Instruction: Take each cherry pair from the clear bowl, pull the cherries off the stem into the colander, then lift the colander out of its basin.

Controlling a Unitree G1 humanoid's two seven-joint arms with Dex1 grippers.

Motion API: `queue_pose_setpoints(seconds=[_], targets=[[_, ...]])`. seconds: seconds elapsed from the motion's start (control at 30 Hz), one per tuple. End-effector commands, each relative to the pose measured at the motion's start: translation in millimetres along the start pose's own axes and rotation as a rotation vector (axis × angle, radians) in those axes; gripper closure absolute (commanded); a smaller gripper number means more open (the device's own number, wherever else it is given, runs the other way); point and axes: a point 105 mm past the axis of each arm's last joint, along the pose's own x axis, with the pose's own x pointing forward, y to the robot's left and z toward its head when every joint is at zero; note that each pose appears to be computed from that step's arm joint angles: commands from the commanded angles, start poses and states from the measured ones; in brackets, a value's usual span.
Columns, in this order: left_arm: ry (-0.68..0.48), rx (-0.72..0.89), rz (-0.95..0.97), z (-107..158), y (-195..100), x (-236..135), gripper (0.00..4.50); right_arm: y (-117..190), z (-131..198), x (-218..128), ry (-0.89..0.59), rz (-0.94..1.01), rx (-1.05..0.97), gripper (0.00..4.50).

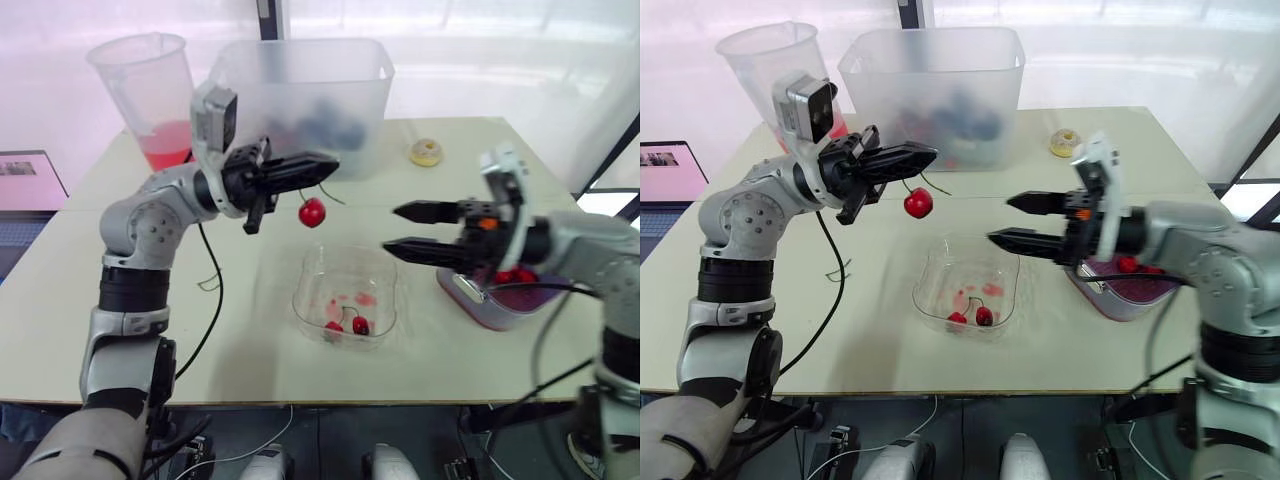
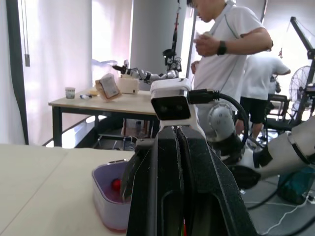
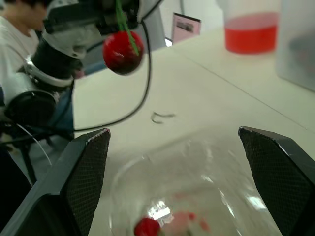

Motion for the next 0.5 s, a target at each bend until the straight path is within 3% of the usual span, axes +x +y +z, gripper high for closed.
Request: queue_pose_setpoints(seconds=[0.03,0.37,0.47,0.5], targets=[[-0.009,0.034,-0.038,8,-4,11,4.5,3,13,15,-0.06,0.005,-0.043,0.04],[-0.01,0.029,-0.063,6,-8,22,4.5,17,17,46,-0.09,0.123,-0.001,0.04],[-0.002,0.031,-0.068,6,-9,21,4.5,20,18,48,-0.098,0.142,0.012,0.89],[-0.001,0.031,-0.066,6,-8,21,4.5,20,19,49,-0.099,0.141,0.012,1.4]])
